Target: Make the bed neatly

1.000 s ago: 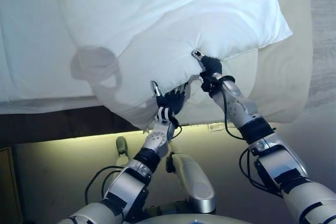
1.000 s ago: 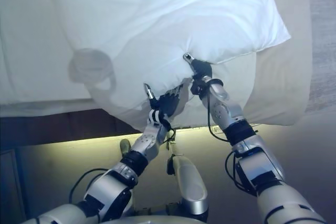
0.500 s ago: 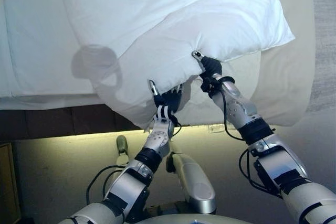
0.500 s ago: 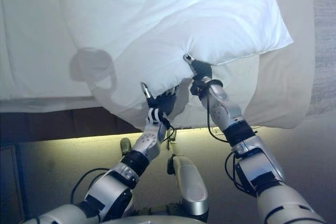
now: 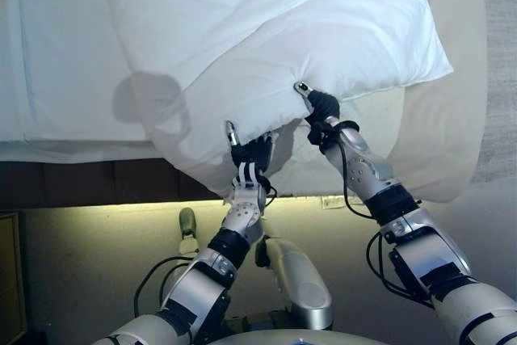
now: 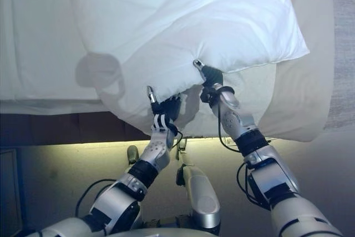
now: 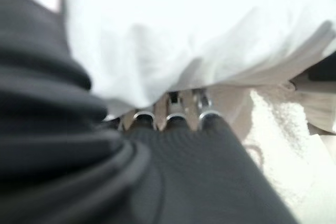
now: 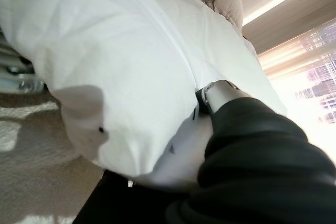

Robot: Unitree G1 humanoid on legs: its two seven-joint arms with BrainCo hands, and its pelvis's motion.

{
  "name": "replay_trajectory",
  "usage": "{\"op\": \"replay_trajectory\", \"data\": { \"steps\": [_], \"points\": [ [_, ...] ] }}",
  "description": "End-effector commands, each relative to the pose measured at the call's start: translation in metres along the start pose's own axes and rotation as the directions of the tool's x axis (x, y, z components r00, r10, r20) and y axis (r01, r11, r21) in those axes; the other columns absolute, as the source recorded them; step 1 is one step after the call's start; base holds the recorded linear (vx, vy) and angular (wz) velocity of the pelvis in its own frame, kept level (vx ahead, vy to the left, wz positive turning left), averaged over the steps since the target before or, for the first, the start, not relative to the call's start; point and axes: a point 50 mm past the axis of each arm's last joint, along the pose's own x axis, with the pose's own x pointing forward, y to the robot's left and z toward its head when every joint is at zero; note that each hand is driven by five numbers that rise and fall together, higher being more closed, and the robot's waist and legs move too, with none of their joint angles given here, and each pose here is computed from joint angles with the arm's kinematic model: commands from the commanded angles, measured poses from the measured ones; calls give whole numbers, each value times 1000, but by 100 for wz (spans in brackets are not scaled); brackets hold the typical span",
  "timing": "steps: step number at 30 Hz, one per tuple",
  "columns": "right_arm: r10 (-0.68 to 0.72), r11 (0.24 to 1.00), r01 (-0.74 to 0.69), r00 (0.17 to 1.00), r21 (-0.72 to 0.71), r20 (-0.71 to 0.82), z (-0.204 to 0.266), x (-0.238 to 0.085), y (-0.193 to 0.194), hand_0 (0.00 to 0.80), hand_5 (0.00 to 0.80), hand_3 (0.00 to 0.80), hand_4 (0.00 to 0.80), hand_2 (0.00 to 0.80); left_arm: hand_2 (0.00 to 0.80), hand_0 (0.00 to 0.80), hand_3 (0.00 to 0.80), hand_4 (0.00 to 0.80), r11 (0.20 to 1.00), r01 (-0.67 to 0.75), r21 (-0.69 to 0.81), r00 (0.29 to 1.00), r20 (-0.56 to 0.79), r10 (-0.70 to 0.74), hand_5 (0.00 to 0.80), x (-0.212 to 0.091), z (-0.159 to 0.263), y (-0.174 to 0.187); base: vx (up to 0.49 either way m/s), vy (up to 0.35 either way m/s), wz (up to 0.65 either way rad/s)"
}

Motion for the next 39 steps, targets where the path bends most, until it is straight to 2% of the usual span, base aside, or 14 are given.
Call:
{"op": "replay_trajectory", "data": {
  "steps": [1, 12, 13, 14, 21, 25, 30, 39],
  "points": [
    [214, 974, -224, 952, 23, 218, 44, -5, 43, 800, 800, 800, 800, 800, 800, 800, 800, 800, 991, 126, -39, 986, 113, -121, 800, 4, 14, -16, -3, 2, 4],
    [180, 981, -185, 980, 54, 79, 15, 0, 38, 800, 800, 800, 800, 800, 800, 800, 800, 800, 989, 144, -17, 985, 101, -142, 800, 10, 15, -24, 0, 9, 5],
    [161, 985, -163, 986, 51, 50, 9, 0, 33, 696, 696, 696, 696, 696, 800, 800, 800, 800, 990, 143, -13, 985, 103, -141, 800, 10, 16, -24, 14, 56, 3],
    [130, 990, -130, 991, 45, 13, 1, 1, 27, 0, 0, 0, 0, 0, 800, 800, 800, 800, 990, 141, -9, 984, 107, -139, 800, 10, 19, -23, 13, 55, 3],
    [29, 999, -36, 980, -30, -196, -46, -7, -1, 0, 0, 0, 0, 0, 800, 800, 800, 800, 990, 139, 19, 981, 132, -140, 800, 10, 39, -24, 15, 85, 6],
    [-27, 999, 8, 917, -51, -399, -103, -35, -22, 0, 0, 0, 0, 0, 800, 800, 800, 800, 990, 133, 40, 976, 167, -137, 800, 2, 59, -19, 49, 108, 13],
    [-110, 994, 86, 777, -68, -620, -178, -104, -71, 0, 0, 0, 0, 0, 800, 800, 800, 800, 995, 78, 60, 970, 227, -90, 800, -18, 91, 1, 94, 94, 8],
    [-252, 940, 333, 517, -79, -818, -242, -217, -120, 0, 0, 0, 0, 0, 800, 800, 800, 800, 993, -52, 110, 920, 391, 4, 800, -61, 155, 25, 148, 84, 3]
  ]
}}
